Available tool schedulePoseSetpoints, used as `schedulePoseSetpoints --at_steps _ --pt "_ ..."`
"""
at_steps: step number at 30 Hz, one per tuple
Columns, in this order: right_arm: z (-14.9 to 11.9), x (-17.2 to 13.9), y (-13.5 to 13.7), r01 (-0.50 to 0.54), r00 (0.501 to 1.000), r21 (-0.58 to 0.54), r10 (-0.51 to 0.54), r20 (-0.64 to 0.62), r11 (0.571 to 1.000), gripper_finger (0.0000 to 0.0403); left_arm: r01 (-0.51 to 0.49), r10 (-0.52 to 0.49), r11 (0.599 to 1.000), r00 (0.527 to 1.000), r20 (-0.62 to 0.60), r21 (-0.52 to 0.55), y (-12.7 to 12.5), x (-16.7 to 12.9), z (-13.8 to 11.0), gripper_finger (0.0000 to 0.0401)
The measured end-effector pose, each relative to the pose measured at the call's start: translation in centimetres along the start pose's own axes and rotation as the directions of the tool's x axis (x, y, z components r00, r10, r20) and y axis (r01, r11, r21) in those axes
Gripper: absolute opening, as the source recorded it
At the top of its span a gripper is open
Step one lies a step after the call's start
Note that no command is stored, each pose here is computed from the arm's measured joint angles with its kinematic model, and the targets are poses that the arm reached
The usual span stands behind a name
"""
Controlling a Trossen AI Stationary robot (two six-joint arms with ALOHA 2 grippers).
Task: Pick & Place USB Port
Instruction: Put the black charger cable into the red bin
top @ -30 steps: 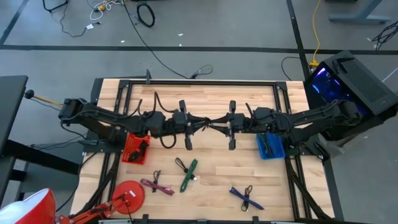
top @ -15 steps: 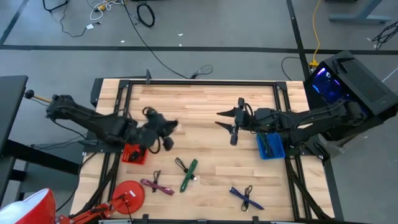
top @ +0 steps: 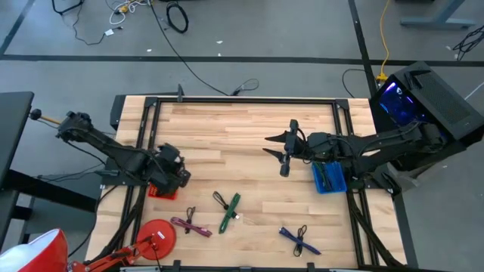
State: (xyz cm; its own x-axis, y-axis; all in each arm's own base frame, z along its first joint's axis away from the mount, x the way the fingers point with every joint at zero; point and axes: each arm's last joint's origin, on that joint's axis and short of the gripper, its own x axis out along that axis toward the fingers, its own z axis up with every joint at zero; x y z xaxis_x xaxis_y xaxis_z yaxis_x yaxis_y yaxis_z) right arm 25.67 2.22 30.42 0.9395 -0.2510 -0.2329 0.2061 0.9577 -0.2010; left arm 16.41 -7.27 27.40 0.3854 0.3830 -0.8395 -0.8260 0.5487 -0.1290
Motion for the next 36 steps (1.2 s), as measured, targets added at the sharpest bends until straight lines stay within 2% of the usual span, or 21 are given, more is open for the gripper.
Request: schedulePoseSetpoints --at_steps 6,12,16,27,30,36 --pt "-0.1 0.0 0.0 -0.001 1.000 -0.004 0.001 -0.013 1.000 0.0167 -0.081 0.070 0.993 0.989 -0.133 -0.082 0.5 -0.4 -1.7 0.0030" --pt "-0.2 0.0 0.0 -0.002 1.000 -0.007 0.002 -0.021 1.000 0.0167 -0.164 0.144 0.979 0.976 -0.163 -0.119 0.3 -0.4 -3.3 0.0030" --pt "-0.2 0.0 0.0 -0.005 1.000 -0.008 0.005 -0.024 1.000 0.0167 -0.257 0.234 0.958 0.957 -0.170 -0.126 0.2 -0.1 -4.2 0.0030" --pt "-0.3 0.0 0.0 -0.005 1.000 0.009 0.006 -0.026 1.000 0.0167 -0.338 0.319 0.937 0.931 -0.178 -0.089 -0.8 1.1 -5.4 0.0030" --pt "-0.3 0.0 0.0 -0.005 1.000 0.009 0.006 -0.025 1.000 0.0167 -0.335 0.317 0.938 0.934 -0.167 -0.091 -0.7 1.3 -5.5 0.0030" --pt "-0.3 0.0 0.0 -0.005 1.000 0.016 0.006 -0.026 1.000 0.0167 -0.370 0.346 0.925 0.913 -0.219 -0.082 0.0 2.9 -6.4 0.0032"
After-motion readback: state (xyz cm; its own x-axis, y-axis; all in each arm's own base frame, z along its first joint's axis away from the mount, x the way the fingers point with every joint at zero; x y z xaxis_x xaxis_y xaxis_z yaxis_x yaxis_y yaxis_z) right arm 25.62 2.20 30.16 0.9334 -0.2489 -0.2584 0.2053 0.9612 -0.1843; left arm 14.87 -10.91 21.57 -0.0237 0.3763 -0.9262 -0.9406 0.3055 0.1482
